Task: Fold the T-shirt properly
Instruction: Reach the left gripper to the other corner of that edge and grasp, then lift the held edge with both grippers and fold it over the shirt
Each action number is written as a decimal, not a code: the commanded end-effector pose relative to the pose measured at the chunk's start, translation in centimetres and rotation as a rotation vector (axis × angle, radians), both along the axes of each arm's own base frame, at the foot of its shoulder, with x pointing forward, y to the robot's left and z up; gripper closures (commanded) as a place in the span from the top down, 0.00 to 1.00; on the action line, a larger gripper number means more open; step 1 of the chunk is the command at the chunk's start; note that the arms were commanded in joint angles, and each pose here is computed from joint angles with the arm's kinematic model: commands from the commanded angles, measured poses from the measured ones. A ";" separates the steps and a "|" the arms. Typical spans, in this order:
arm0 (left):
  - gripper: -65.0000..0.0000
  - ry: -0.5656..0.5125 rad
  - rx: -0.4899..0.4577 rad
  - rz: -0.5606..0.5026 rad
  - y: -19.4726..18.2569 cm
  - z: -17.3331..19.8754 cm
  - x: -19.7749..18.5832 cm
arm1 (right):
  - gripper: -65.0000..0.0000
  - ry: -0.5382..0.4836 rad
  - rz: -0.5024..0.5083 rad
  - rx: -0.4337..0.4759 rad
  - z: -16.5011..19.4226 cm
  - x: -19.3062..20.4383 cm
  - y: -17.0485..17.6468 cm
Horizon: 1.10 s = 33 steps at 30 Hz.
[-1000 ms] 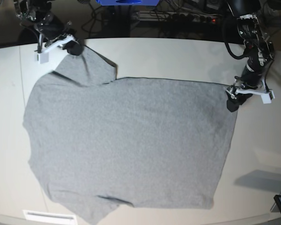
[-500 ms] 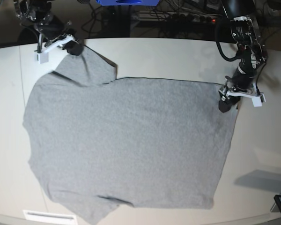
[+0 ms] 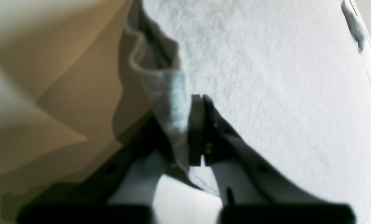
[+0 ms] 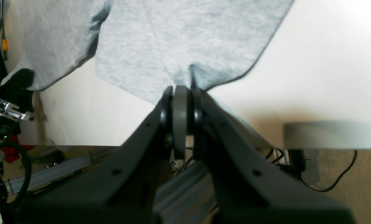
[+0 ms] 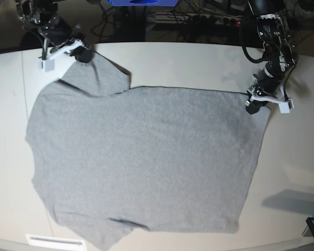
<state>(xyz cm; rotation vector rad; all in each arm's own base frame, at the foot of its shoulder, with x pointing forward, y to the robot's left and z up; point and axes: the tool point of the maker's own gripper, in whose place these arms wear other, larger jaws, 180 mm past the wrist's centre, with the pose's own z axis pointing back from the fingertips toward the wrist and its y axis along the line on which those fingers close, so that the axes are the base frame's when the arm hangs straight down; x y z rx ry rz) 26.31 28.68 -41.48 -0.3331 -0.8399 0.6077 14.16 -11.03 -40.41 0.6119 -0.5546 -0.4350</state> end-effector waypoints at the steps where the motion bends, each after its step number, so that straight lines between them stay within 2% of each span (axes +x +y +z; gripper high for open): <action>1: 0.04 0.080 0.008 -0.016 0.0 -1.2 -1.5 | 0.01 -0.022 0.005 0.006 0.6 0.2 0.0; 5: 0.01 0.062 0.017 -0.025 -0.2 -0.5 -1.2 | 0.01 -0.023 0.005 0.006 0.6 0.3 0.0; 15: 0.00 0.052 0.045 -0.036 0.7 0.3 -0.9 | 0.01 -0.028 0.003 0.000 0.7 0.4 -0.3; 17: 0.00 0.050 0.050 -0.039 0.7 0.5 -1.1 | 0.01 -0.043 0.013 -0.010 1.0 0.9 -0.5; 24: 0.00 -0.054 0.110 -0.042 1.3 4.7 0.1 | 0.01 -0.123 0.040 -0.023 3.1 2.9 -0.5; 33: 0.00 -0.053 0.099 -0.020 2.5 6.2 0.6 | 0.01 -0.194 0.079 -0.075 4.6 5.4 -1.7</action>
